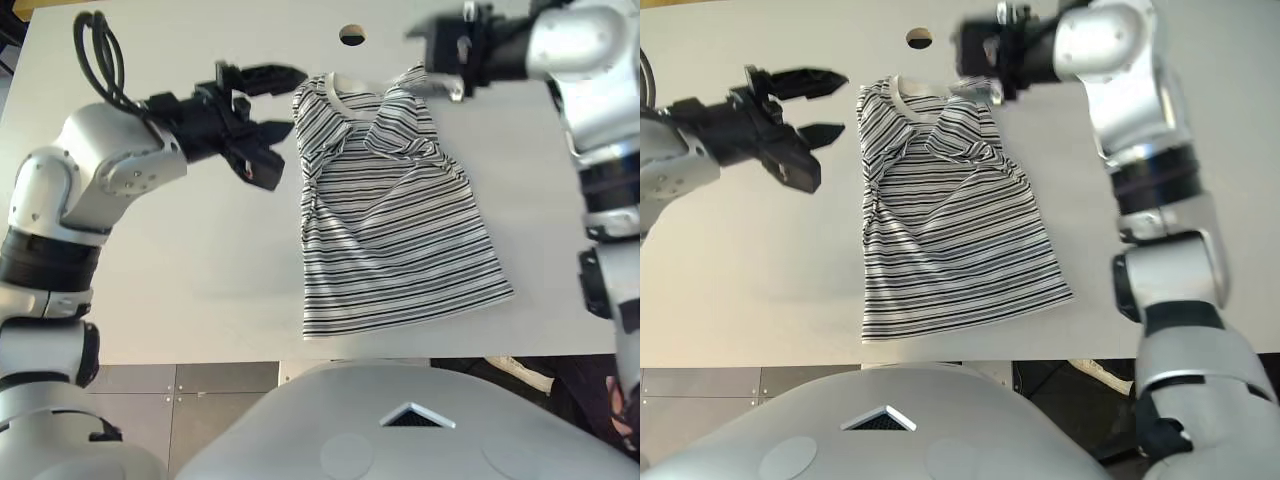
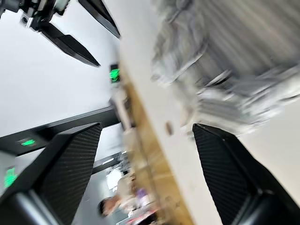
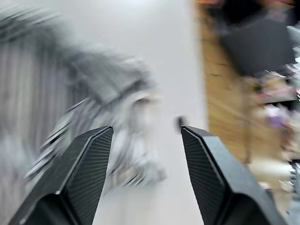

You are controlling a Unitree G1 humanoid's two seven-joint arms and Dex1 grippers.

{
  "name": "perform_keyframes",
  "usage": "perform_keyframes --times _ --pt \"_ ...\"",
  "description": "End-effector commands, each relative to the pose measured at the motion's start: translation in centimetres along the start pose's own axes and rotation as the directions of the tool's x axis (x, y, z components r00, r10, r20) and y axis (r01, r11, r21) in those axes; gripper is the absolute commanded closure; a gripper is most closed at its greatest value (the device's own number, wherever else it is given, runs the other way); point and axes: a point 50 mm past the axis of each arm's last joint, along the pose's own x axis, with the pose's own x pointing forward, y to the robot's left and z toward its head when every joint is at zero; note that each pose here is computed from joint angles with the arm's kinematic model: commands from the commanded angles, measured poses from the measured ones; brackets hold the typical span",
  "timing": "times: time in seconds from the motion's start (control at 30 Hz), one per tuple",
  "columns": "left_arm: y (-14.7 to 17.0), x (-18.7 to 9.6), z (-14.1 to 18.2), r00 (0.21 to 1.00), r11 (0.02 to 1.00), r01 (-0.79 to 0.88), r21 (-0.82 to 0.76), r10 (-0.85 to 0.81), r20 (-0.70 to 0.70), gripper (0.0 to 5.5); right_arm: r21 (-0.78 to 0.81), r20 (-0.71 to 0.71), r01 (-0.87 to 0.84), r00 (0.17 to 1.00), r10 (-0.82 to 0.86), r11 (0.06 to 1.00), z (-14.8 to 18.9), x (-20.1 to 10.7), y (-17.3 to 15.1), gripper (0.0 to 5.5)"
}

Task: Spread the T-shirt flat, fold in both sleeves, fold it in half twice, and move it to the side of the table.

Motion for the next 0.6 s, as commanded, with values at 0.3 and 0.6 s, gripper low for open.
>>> perform_keyframes --times 0.3,0.6 --pt "-6.2 -3.5 7.9 0.85 0.833 0.505 -0.226 -0.434 0.299 1.88 -0.077 -0.145 -0.545 0.834 0.532 0.835 0.6 -4.8 10.3 2.81" --pt "-7.0 -2.9 9.7 0.842 0.828 0.513 -0.226 -0.434 0.322 1.88 -0.15 -0.18 -0.607 0.793 0.582 0.78 1.4 -5.2 11.8 2.81"
